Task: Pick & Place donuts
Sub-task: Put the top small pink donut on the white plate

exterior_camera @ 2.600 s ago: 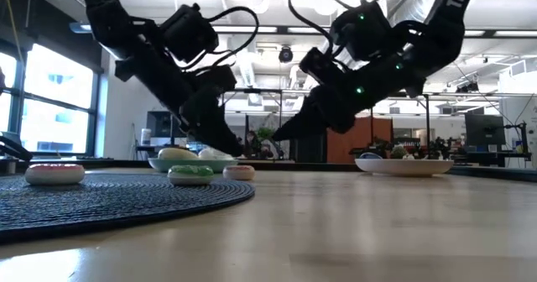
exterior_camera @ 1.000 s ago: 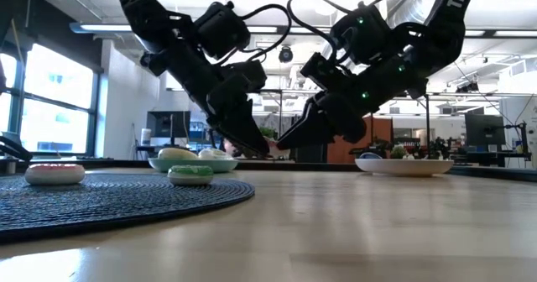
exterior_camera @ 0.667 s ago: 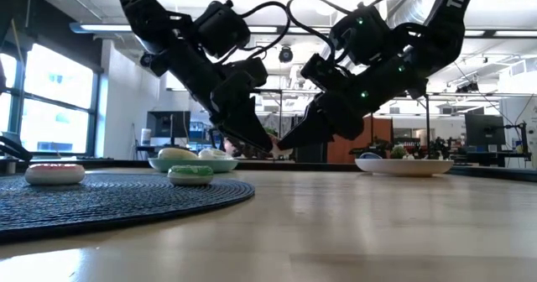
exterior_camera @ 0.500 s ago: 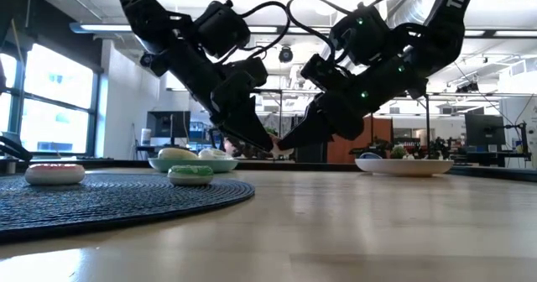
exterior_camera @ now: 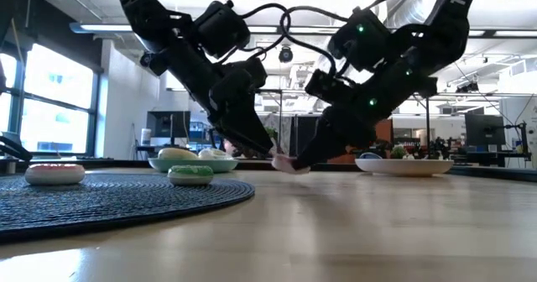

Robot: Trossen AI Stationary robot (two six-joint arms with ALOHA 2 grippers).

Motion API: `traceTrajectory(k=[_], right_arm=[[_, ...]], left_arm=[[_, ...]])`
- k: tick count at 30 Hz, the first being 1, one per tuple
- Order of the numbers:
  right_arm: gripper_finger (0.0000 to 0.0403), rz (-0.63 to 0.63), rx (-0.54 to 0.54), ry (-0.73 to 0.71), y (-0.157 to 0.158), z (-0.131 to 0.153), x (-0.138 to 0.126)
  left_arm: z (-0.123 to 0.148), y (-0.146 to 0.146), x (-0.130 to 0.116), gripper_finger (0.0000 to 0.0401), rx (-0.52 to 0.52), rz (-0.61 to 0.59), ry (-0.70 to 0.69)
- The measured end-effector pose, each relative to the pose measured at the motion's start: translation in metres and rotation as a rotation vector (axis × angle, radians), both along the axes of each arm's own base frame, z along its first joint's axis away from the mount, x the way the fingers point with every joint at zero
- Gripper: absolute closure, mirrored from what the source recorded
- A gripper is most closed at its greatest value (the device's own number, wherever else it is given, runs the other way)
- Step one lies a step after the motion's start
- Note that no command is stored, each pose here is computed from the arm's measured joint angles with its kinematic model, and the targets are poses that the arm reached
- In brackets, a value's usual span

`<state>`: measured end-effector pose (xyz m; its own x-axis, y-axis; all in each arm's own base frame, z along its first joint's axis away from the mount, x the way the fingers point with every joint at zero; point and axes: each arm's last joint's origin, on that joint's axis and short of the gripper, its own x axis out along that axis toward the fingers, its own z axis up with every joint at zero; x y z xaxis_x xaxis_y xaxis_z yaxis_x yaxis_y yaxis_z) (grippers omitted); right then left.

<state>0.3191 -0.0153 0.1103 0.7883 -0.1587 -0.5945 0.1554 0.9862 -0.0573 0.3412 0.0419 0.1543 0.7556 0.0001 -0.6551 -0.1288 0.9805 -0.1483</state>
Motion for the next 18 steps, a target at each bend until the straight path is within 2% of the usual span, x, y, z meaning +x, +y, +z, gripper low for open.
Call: traceTrajectory(k=[4, 9, 14, 18], right_arm=[[0.0356, -0.107, -0.082, 0.045, -0.003, 0.019, -0.006], [0.0357, -0.296, -0.172, 0.158, -0.020, 0.073, -0.030], [0.0357, -0.566, -0.223, 0.244, -0.046, 0.115, -0.079], [0.0357, -0.751, -0.144, 0.275, -0.063, 0.115, -0.123]], left_arm=[[0.000, 0.000, 0.000, 0.0164, 0.002, 0.001, 0.003], [0.000, 0.000, 0.000, 0.0162, 0.002, 0.001, 0.006], [0.000, 0.000, 0.000, 0.0162, 0.003, 0.001, 0.007], [0.000, 0.000, 0.000, 0.0162, 0.002, 0.000, 0.006]])
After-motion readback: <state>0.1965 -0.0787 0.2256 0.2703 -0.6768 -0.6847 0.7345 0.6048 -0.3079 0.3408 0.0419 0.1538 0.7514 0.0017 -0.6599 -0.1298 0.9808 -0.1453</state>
